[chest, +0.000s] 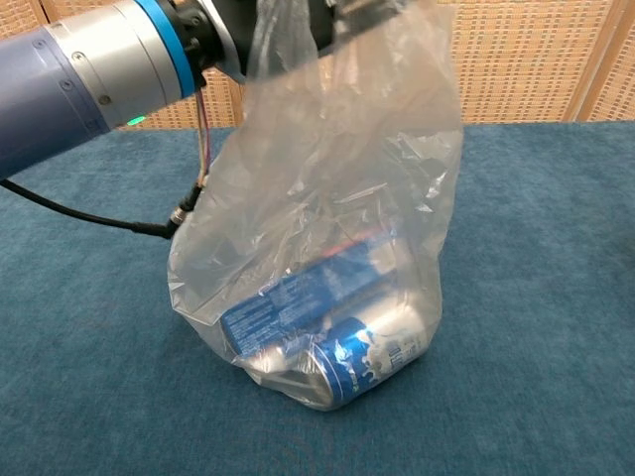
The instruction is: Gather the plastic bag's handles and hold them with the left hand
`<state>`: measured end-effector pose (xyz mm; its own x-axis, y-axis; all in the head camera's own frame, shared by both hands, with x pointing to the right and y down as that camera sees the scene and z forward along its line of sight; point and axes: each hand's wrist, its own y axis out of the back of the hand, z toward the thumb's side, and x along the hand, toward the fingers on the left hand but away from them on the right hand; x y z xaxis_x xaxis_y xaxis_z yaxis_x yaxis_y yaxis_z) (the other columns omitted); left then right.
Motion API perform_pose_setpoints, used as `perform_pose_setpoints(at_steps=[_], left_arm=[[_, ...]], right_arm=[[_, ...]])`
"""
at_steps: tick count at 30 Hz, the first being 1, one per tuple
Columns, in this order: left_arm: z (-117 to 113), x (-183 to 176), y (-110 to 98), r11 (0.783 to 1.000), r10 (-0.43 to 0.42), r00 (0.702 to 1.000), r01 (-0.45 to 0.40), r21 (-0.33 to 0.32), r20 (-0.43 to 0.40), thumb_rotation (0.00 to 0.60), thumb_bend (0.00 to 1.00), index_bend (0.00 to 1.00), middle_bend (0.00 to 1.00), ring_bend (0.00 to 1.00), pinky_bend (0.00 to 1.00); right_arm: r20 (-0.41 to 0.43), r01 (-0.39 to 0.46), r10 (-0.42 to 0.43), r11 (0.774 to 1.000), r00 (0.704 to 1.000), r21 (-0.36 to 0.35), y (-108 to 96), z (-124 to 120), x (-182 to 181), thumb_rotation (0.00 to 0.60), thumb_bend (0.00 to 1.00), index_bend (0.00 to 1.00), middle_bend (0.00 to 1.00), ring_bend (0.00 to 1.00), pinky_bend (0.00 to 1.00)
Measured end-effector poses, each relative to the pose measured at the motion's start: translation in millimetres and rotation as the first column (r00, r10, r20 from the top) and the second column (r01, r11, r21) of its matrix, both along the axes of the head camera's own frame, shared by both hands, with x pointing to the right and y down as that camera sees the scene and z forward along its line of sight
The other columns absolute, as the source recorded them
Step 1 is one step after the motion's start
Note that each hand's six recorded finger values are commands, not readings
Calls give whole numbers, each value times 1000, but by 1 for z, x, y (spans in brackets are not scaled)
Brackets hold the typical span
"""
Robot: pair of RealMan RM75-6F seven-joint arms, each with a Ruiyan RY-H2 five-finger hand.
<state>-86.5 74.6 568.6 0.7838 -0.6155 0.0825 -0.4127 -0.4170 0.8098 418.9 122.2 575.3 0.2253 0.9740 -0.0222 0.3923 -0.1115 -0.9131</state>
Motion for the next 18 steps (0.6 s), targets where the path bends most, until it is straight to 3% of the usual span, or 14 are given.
perform_pose_setpoints(at_steps=[8,18], left_arm=[[1,-27,-16,999,-7,999,6,31,48,600,0,730,845,719,544],[-4,-61,-29,996,27,995,-35,79,94,600,0,864,944,837,772]], right_arm=[[32,-38,38,999,999,-14,6,12,5,600,0,0,0,0,0],[75,-67,69,997,995,-30,14,17,2,600,0,0,0,0,0]])
